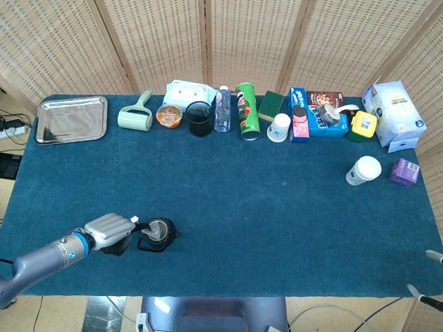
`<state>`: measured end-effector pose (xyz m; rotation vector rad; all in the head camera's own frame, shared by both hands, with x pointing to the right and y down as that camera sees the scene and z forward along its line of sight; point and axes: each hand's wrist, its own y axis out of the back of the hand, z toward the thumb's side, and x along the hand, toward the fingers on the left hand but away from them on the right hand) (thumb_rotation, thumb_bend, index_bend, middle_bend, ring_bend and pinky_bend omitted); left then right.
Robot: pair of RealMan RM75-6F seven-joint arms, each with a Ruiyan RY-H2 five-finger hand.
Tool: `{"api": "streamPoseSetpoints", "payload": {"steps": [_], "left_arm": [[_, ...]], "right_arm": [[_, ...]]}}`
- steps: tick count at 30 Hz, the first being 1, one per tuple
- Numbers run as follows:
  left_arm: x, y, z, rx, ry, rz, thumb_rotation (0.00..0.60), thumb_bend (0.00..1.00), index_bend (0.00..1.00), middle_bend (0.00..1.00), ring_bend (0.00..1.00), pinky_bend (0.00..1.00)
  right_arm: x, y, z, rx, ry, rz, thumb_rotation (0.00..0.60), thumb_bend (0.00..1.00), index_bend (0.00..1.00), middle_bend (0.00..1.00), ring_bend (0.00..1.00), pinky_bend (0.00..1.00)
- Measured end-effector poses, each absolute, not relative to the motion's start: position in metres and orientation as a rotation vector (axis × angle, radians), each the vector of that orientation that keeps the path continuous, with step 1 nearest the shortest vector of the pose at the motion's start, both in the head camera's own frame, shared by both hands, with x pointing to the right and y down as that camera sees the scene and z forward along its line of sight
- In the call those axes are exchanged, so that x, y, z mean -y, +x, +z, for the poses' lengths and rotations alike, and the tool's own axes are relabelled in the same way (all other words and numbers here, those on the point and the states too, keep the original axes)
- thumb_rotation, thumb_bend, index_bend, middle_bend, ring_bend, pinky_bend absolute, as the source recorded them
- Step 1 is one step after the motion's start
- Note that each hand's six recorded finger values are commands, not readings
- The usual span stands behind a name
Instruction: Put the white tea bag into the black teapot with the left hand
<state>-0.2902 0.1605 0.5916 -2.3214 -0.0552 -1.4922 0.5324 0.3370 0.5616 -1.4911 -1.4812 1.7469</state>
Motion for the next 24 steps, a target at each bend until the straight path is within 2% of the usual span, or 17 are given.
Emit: {"api": "streamPoseSetpoints", "payload": {"steps": [8,15,24], "left_arm": [[-0.164,-0.294,0.602,0.091,-2.328,-1.536,0.6,1.0,0.13,1.0,1.0,0.98],[-0.165,-0.291,0.612,0.113,-2.336,-1.556,0.6,1.0,0.05,1.0,1.0,0.98],[-0.166,-0.287,0.623,0.15,-2.344,-1.579,0.6,1.0,0.04,1.0,1.0,0.98]], "right_arm": [[-0.338,0.534,0.562,1.484,-1.49,1.748,0.6,0.18,0.25,0.28,0.19,0.15],[-0.339,0.535,0.562,1.489,-1.488,1.753,0.6,0.19,0.25,0.29,0.2,0.16],[-0.34,0.538,0.562,1.495,-1.483,1.761,0.6,0.19,0.25,0.29,0.2,0.16]]}}
